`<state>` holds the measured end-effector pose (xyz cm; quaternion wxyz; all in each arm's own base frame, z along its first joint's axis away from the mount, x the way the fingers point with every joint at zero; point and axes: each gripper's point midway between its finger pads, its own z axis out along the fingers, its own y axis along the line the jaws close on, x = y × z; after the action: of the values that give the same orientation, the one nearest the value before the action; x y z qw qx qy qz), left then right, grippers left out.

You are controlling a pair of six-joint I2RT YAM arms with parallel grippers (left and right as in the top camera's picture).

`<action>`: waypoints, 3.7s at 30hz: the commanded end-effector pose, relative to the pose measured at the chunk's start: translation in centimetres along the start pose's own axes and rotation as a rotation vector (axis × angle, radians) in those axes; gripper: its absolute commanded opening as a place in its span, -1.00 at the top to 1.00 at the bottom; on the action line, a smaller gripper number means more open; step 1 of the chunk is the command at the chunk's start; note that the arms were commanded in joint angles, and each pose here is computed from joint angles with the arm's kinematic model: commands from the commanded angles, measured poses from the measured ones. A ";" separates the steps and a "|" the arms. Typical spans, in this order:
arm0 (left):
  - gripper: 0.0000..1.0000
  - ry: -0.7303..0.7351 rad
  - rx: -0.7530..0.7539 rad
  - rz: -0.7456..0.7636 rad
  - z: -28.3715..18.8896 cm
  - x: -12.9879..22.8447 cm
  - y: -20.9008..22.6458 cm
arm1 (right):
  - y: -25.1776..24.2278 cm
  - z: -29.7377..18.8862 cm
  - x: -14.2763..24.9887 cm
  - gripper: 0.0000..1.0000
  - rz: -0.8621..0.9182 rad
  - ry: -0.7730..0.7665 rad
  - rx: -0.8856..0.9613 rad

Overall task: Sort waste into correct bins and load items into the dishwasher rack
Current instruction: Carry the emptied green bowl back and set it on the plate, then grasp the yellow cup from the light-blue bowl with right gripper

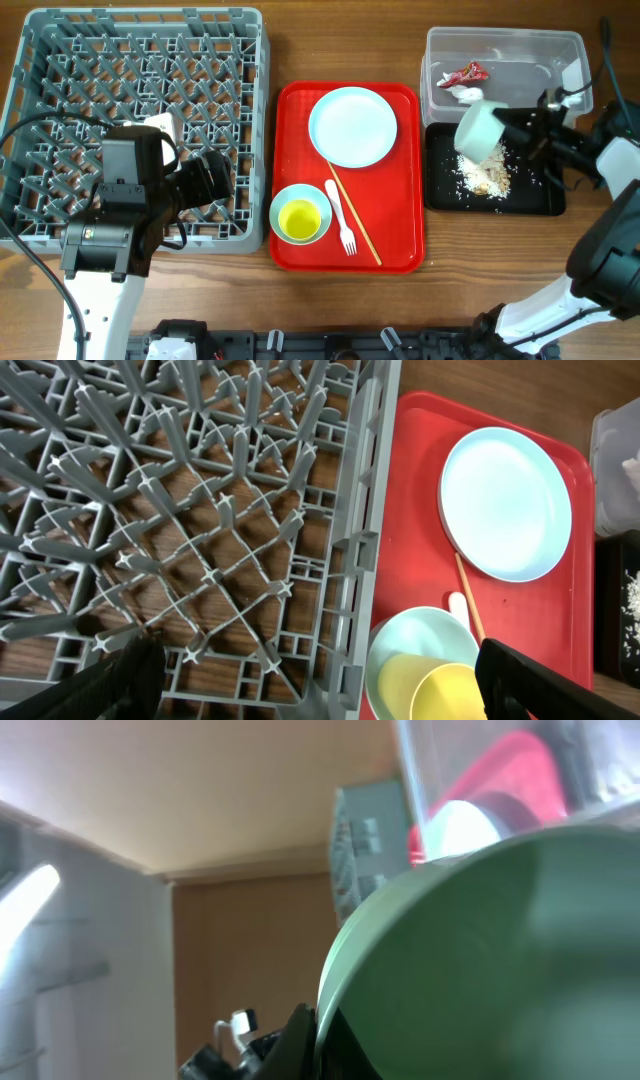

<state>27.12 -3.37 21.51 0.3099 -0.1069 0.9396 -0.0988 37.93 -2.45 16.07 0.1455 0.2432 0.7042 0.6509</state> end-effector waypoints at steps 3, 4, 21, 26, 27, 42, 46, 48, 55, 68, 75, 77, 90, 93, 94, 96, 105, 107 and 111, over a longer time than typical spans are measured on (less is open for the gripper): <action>-1.00 -0.023 -0.010 -0.015 -0.4 -0.7 0.1 | -3.5 1.1 0.4 0.91 -0.107 0.007 0.236; -1.00 -0.023 -0.009 -0.015 -0.4 -0.7 0.1 | -2.9 1.4 0.9 0.91 -0.145 0.022 0.237; -1.00 -0.023 -0.009 -0.015 -0.4 -0.7 0.1 | 6.0 9.9 8.0 0.91 -0.853 0.025 0.585; -1.00 -0.023 -0.010 -0.015 -0.4 -0.7 0.1 | 5.2 14.9 9.6 0.91 -1.039 0.029 0.686; -1.00 -0.023 -0.010 -0.015 -0.4 -0.7 0.1 | 4.9 15.9 9.9 0.91 -1.081 0.035 0.705; -1.00 -0.023 -0.010 -0.015 -0.4 -0.7 0.1 | -7.9 23.6 12.8 0.91 -1.145 0.336 0.842; -1.00 -0.023 -0.010 -0.015 -0.4 -0.7 0.1 | -8.7 23.6 12.7 0.92 -1.135 0.347 0.853; -1.00 -0.023 -0.010 -0.015 -0.4 -0.7 0.1 | -8.6 23.6 12.7 0.60 -1.134 0.345 0.852; -1.00 -0.023 -0.010 -0.015 -0.4 -0.7 0.1 | -5.5 23.5 13.7 0.28 -1.115 0.327 0.794; -1.00 -0.023 -0.010 -0.015 -0.4 -0.7 0.1 | 0.0 20.5 22.9 0.18 -0.934 0.605 0.644; -1.00 -0.020 -0.010 -0.015 -0.3 -0.7 0.1 | -4.7 19.1 25.7 0.10 -0.879 0.700 0.838; -1.00 -0.020 -0.011 -0.015 -0.3 -0.7 0.1 | -5.5 19.4 26.5 0.09 -0.880 0.731 0.848; -1.00 -0.015 -0.012 -0.015 -0.3 -0.5 0.2 | -11.0 19.8 26.6 0.25 -0.747 0.760 1.007; -1.00 -0.015 -0.012 -0.015 -0.3 -0.5 0.2 | -11.7 19.8 26.6 0.56 -0.728 0.768 1.025; -1.00 -0.015 -0.012 -0.015 -0.3 -0.5 0.2 | -11.8 19.8 26.6 0.71 -0.722 0.764 1.027; -1.00 -0.015 -0.012 -0.015 -0.3 -0.5 0.2 | -11.7 20.1 26.5 0.84 -0.713 0.748 1.025; -1.00 -0.016 -0.012 -0.015 -0.3 -0.5 0.2 | -6.8 20.5 23.9 0.91 -0.720 0.629 0.965; -1.00 -0.021 -0.006 -0.015 -0.3 -0.7 0.0 | -4.7 20.1 22.6 0.91 -0.730 0.580 0.941; -1.00 -0.035 0.086 -0.010 -0.4 -1.3 -1.6 | 0.4 18.9 19.3 0.91 -0.764 0.448 0.874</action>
<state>27.41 -3.48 21.72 0.3160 -0.1056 0.9372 -0.1026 28.42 25.47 9.96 0.0097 -0.1489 0.9657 0.2125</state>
